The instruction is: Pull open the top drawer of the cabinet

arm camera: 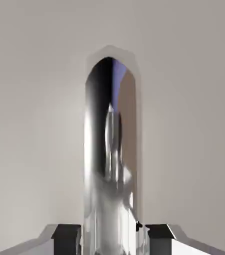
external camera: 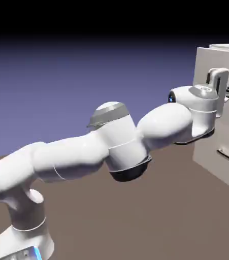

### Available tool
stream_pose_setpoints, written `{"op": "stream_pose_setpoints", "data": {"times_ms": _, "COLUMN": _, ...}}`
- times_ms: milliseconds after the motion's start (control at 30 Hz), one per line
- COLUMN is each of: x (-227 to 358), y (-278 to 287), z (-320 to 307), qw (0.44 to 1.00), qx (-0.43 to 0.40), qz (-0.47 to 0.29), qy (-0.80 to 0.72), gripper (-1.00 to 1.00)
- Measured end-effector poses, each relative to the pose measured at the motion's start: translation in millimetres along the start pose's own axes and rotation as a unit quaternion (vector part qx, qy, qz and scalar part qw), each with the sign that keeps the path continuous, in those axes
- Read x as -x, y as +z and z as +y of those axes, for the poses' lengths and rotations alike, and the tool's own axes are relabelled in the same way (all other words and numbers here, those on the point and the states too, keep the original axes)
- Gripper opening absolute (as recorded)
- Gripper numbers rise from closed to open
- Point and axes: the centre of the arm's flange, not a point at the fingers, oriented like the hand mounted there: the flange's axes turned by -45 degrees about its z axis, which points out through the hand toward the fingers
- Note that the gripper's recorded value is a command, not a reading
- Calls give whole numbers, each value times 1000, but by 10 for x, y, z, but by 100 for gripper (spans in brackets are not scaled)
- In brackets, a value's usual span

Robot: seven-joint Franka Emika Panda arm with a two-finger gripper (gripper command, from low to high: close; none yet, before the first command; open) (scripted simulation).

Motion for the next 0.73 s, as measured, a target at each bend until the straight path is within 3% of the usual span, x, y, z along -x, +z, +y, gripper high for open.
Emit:
{"op": "stream_pose_setpoints", "data": {"times_ms": 633, "x": 0, "y": -1615, "z": -1, "qw": 1000, "qx": -1, "qz": 0, "qy": 0, "gripper": -100}}
{"op": "stream_pose_setpoints", "data": {"times_ms": 667, "x": 0, "y": -1665, "z": -1, "qw": 1000, "qx": -1, "qz": 0, "qy": 0, "gripper": 100}}
{"op": "stream_pose_setpoints", "data": {"times_ms": 733, "x": 0, "y": -1666, "z": 0, "qw": 1000, "qx": 0, "qz": 0, "qy": 0, "gripper": 100}}
